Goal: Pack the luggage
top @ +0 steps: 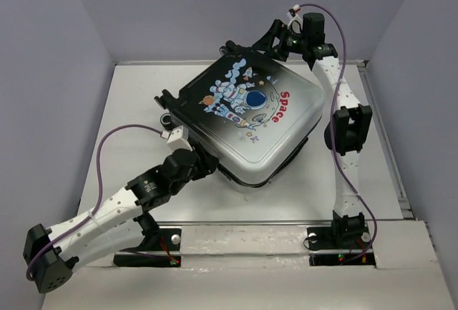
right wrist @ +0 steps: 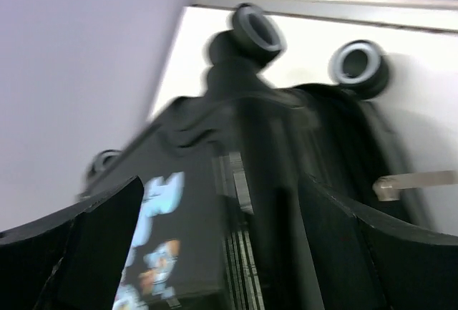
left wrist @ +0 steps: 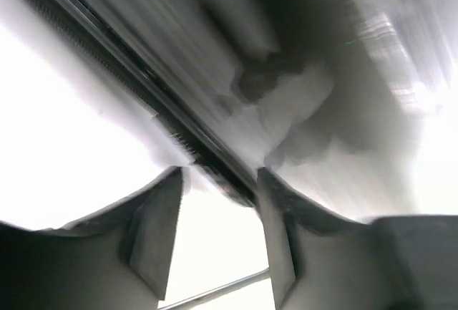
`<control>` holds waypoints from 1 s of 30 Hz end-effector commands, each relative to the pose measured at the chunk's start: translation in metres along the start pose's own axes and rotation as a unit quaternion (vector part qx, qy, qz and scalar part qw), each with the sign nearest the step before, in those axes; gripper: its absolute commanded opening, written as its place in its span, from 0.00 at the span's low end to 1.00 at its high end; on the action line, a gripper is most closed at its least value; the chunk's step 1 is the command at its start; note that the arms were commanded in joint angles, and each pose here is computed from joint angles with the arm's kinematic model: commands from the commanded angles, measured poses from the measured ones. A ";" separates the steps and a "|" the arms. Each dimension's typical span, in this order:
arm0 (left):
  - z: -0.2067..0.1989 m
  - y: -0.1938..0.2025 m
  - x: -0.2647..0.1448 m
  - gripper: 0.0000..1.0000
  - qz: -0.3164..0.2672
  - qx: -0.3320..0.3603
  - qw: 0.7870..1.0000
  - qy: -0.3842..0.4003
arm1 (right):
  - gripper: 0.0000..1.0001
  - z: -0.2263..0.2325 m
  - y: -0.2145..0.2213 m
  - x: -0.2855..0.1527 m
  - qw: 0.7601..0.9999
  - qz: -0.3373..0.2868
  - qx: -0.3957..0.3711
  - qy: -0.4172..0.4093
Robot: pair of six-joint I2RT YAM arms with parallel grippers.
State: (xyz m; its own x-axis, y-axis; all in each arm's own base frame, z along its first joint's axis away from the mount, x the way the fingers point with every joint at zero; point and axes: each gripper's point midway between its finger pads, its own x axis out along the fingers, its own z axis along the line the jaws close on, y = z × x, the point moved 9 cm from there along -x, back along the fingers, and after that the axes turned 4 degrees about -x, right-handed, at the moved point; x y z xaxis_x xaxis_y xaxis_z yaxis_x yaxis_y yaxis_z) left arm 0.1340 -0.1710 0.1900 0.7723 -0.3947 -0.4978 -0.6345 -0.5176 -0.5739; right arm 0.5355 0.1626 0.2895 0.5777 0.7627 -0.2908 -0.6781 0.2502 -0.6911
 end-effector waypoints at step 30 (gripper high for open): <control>0.013 -0.036 -0.022 0.23 0.041 -0.007 0.987 0.158 | 0.25 0.093 0.336 -0.238 0.997 0.027 -0.069 0.019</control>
State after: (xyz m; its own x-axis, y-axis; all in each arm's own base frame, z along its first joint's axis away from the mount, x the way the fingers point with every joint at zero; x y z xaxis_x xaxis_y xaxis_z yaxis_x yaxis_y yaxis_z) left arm 0.1580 -0.1197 0.2592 0.8279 -0.5122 -0.2285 -0.5239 -0.5607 -0.6412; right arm 0.1220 0.1185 0.1920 0.5398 0.7784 -0.3207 -0.6242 0.1145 -0.7728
